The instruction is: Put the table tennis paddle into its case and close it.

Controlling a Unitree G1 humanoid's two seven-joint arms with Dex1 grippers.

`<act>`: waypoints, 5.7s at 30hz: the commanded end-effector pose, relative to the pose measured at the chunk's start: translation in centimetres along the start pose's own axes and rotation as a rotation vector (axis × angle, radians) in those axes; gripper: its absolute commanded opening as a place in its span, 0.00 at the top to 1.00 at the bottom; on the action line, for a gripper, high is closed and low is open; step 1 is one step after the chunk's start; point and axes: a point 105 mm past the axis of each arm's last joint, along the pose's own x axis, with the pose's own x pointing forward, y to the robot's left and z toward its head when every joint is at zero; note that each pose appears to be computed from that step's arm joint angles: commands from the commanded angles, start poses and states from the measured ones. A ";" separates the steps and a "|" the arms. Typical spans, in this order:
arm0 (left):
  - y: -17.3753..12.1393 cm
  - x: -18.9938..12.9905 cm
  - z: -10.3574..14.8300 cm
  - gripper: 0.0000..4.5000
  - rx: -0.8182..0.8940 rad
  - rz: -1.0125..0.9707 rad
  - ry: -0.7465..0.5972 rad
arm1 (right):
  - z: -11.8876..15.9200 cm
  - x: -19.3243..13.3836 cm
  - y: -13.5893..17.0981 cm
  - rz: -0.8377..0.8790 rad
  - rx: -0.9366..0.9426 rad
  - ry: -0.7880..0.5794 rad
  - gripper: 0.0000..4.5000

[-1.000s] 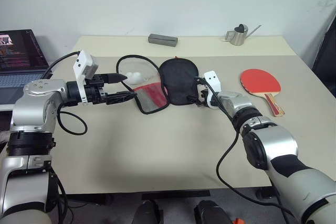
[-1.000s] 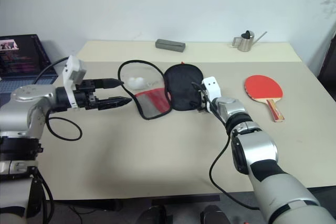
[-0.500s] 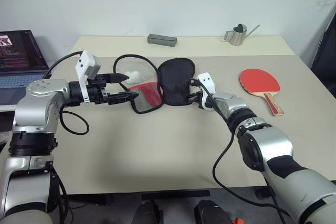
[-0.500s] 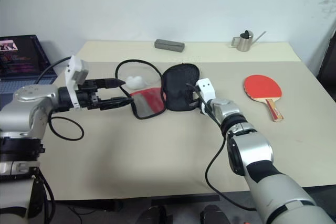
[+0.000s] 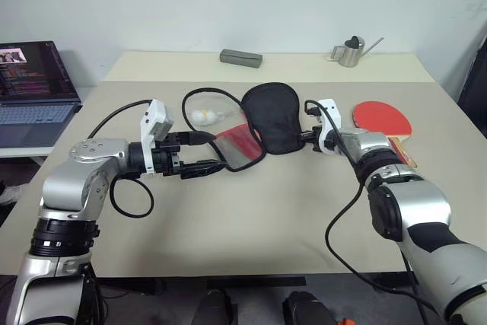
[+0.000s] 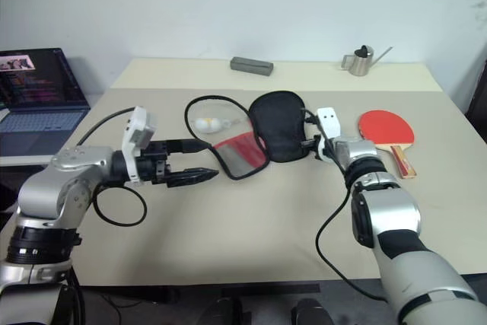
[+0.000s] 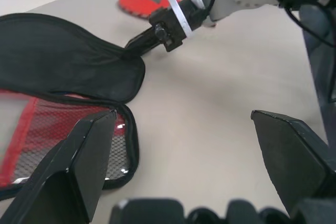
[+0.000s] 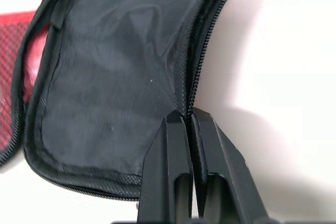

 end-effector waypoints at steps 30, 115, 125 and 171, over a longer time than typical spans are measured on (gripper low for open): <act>-2.2 4.2 1.8 0.00 0.061 -0.247 -0.030 | -6.1 -10.1 -0.2 -0.043 0.249 0.099 1.00; -1.7 6.0 3.3 0.00 0.223 -0.226 0.016 | -6.3 -12.1 -16.6 -0.501 0.074 -0.046 0.01; -1.6 5.9 3.2 0.00 0.223 -0.221 0.022 | -6.8 -11.4 -16.4 -0.516 0.007 -0.011 0.49; 0.6 0.7 1.6 0.00 0.186 -0.020 0.036 | 0.4 -10.2 2.9 -0.238 0.092 -0.250 0.74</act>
